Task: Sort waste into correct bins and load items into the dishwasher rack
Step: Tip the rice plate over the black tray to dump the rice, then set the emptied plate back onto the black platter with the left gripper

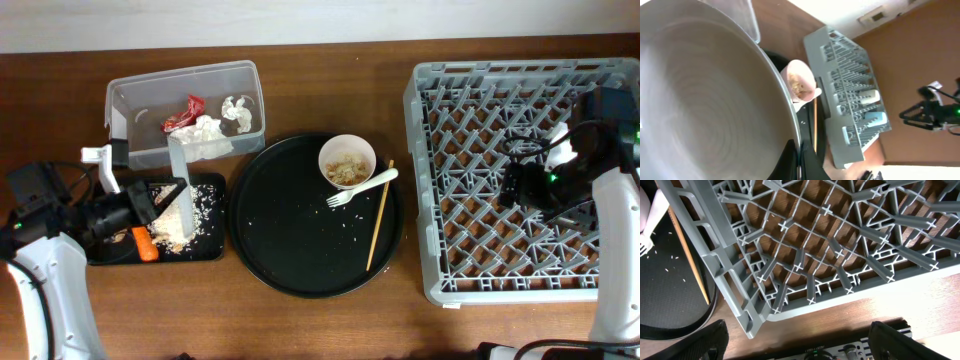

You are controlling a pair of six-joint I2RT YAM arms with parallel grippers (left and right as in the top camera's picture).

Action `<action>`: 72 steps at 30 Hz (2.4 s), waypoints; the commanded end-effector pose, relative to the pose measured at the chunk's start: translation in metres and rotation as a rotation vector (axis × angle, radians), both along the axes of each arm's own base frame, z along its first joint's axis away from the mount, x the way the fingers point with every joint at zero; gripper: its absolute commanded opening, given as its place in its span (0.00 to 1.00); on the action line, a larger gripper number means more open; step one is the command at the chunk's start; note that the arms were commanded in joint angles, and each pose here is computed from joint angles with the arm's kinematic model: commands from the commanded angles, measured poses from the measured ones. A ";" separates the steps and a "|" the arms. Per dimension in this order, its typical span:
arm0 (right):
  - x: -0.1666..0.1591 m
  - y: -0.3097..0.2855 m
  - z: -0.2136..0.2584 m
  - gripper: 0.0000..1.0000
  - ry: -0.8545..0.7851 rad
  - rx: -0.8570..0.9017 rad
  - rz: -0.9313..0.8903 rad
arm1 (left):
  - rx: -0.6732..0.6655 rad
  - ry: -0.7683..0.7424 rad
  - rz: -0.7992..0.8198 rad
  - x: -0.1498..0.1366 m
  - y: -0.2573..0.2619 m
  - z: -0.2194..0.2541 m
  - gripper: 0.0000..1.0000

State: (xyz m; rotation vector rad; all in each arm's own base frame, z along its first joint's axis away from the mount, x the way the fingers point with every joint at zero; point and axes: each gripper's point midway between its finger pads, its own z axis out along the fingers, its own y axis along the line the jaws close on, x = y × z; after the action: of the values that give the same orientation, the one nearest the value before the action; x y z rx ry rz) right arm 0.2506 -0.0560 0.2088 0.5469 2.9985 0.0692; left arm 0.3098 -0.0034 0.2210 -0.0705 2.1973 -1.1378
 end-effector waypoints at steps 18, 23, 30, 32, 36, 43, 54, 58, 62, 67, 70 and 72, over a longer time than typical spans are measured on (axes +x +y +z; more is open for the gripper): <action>-0.010 0.000 0.001 0.93 0.024 -0.006 -0.002 | 0.312 -0.080 -0.343 -0.009 -0.119 -0.005 0.00; -0.010 0.001 0.001 0.93 0.023 -0.002 -0.001 | 0.689 -0.066 -0.482 -0.033 -0.181 -0.049 0.00; -0.010 0.001 0.001 0.93 0.024 -0.002 -0.001 | 0.744 0.072 -0.739 -0.065 -0.255 -0.135 0.00; -0.010 0.001 0.001 0.93 0.024 -0.002 -0.001 | 0.745 0.071 -0.745 -0.066 -0.256 -0.135 0.03; -0.010 0.001 0.001 0.93 0.024 -0.002 -0.001 | 0.743 0.065 -0.744 -0.065 -0.257 -0.130 0.54; -0.010 0.001 0.001 0.93 0.024 -0.002 -0.001 | 0.894 -0.354 -0.637 0.016 -0.278 -0.039 0.63; -0.009 0.002 0.001 0.93 0.022 0.002 -0.001 | 0.939 -0.345 -0.671 0.070 -0.322 -0.158 0.49; -0.009 0.001 0.001 0.93 0.022 0.002 -0.001 | 0.951 -0.316 -0.700 0.065 -0.325 -0.178 0.49; -0.009 0.001 0.001 0.93 0.022 0.002 -0.001 | 0.957 -0.302 -0.707 0.065 -0.325 -0.187 0.44; -0.009 0.001 0.001 0.93 0.022 0.002 -0.001 | 1.006 -0.311 -0.667 0.073 -0.318 -0.186 0.18; -0.009 0.001 0.001 0.93 0.022 0.002 -0.001 | 1.006 -0.310 -0.667 0.073 -0.318 -0.186 0.10; -0.010 0.002 0.001 0.93 0.023 0.002 -0.001 | 1.006 -0.310 -0.667 0.073 -0.318 -0.187 0.02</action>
State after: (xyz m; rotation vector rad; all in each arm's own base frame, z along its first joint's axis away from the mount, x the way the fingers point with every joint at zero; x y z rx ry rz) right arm 0.2432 -0.0545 0.2080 0.5538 3.0287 0.0693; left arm 0.3836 -0.3212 0.0393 1.2291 2.2815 -0.1827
